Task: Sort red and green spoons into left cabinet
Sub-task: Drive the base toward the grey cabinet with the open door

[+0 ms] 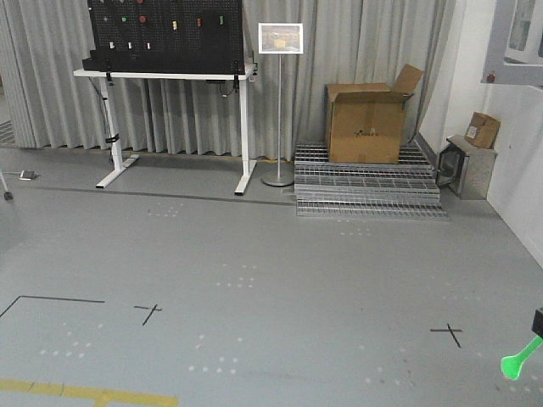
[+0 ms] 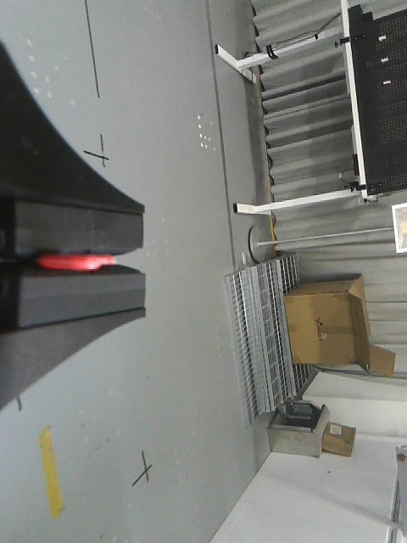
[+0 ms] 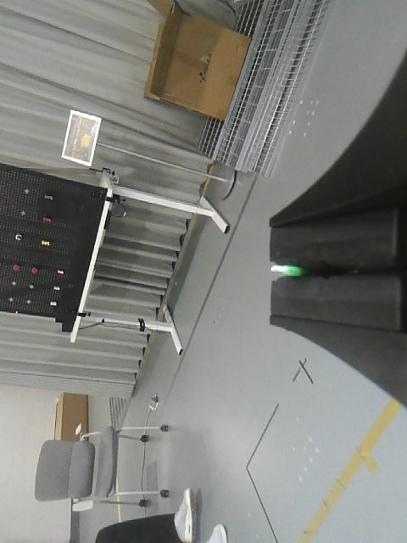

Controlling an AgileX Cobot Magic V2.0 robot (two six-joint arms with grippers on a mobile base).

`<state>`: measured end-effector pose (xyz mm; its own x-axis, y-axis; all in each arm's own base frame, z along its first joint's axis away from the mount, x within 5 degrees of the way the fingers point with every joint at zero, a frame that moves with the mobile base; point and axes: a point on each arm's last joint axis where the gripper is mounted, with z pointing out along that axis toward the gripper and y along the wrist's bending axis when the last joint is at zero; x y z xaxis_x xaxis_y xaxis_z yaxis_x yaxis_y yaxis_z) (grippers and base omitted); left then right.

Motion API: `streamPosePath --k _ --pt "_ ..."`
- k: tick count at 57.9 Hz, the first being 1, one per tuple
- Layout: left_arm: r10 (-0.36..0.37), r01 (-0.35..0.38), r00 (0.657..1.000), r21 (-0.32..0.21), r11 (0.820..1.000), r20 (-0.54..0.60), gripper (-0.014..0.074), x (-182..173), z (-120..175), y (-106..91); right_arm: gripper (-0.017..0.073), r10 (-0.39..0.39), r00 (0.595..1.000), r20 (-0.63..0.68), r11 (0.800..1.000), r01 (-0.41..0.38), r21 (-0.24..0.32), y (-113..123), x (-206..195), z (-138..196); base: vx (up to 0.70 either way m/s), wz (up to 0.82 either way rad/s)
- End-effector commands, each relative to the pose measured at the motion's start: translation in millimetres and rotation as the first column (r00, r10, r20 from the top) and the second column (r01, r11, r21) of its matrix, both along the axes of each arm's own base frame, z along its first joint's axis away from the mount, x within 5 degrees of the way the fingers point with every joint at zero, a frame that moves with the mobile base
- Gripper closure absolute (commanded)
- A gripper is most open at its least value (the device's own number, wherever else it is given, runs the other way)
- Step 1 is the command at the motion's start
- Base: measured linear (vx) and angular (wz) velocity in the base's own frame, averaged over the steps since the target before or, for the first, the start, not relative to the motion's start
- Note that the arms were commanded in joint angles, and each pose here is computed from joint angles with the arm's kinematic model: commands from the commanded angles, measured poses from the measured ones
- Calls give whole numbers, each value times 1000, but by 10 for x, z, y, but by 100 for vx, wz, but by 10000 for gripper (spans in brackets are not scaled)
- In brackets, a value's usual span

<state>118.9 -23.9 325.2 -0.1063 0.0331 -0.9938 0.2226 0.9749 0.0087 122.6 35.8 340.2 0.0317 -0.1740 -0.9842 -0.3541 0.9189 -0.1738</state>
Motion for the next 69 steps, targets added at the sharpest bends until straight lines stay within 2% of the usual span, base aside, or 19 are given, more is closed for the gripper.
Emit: streamPosePath --k 1,69 --pt "36 -34 996 -34 999 82 597 4 148 28 562 -23 999 29 999 22 28 -22 -1 103 66 -2" --pt "36 -33 996 -34 999 83 597 2 149 28 562 -20 999 28 999 20 28 -19 -2 103 64 -7"
